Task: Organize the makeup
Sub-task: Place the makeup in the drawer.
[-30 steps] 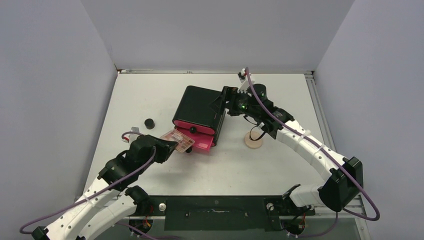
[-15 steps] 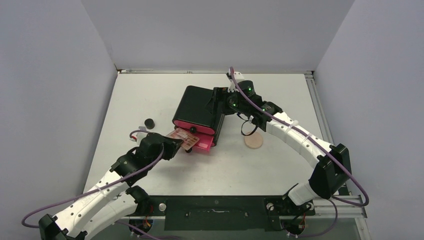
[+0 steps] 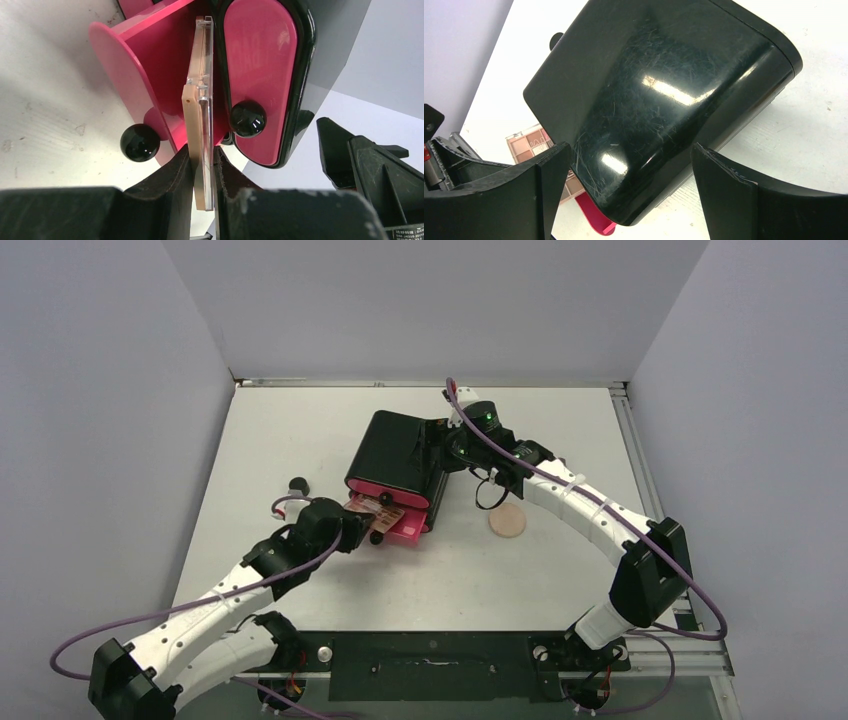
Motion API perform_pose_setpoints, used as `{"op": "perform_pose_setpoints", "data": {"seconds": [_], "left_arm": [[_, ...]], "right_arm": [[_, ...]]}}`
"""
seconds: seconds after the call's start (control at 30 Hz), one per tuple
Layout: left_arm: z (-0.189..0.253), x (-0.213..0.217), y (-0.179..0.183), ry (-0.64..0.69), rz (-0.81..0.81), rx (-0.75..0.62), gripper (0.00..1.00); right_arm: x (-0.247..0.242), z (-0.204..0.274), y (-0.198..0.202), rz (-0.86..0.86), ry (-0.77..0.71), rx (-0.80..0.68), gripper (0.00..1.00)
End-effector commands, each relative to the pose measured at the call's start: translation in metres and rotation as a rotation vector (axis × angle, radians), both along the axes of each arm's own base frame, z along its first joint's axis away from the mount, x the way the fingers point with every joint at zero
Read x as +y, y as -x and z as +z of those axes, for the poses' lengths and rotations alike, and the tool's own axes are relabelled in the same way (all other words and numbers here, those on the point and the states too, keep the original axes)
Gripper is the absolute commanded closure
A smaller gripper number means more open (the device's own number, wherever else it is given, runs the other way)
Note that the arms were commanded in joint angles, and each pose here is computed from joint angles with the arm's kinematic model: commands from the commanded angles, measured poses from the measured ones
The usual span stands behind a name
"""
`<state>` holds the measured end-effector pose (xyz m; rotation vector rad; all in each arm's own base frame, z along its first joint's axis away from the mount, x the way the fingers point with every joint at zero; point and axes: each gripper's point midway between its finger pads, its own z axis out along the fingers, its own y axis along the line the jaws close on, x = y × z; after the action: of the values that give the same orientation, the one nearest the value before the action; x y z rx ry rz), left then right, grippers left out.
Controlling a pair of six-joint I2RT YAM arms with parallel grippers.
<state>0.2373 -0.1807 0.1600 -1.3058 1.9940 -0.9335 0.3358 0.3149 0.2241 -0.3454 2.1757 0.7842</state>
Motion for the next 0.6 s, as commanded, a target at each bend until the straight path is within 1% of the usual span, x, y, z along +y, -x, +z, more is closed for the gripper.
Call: {"op": "perform_pose_setpoints", "data": {"seconds": [0.0, 0.17, 0.3, 0.47, 0.5, 0.57], "left_arm": [[0.024, -0.014, -0.020, 0.099, 0.028, -0.087, 1.00], [0.018, -0.021, -0.022, 0.108, 0.016, -0.069, 1.00], [0.020, -0.025, -0.027, 0.143, 0.018, -0.101, 1.00], [0.012, -0.029, -0.030, 0.132, 0.012, -0.082, 1.00], [0.010, -0.030, -0.030, 0.130, 0.010, -0.077, 0.99], [0.008, -0.031, -0.031, 0.129, 0.007, -0.077, 0.94]], "right_arm": [[0.005, 0.024, -0.008, 0.001, -0.020, -0.067, 0.14], [0.004, 0.021, -0.007, -0.003, -0.013, -0.062, 0.14], [0.005, 0.020, -0.006, 0.002, -0.018, -0.060, 0.13], [0.004, 0.019, -0.006, 0.001, -0.019, -0.057, 0.13], [0.005, 0.019, -0.005, 0.003, -0.021, -0.055, 0.13], [0.007, 0.022, -0.004, 0.009, -0.033, -0.057, 0.13]]}}
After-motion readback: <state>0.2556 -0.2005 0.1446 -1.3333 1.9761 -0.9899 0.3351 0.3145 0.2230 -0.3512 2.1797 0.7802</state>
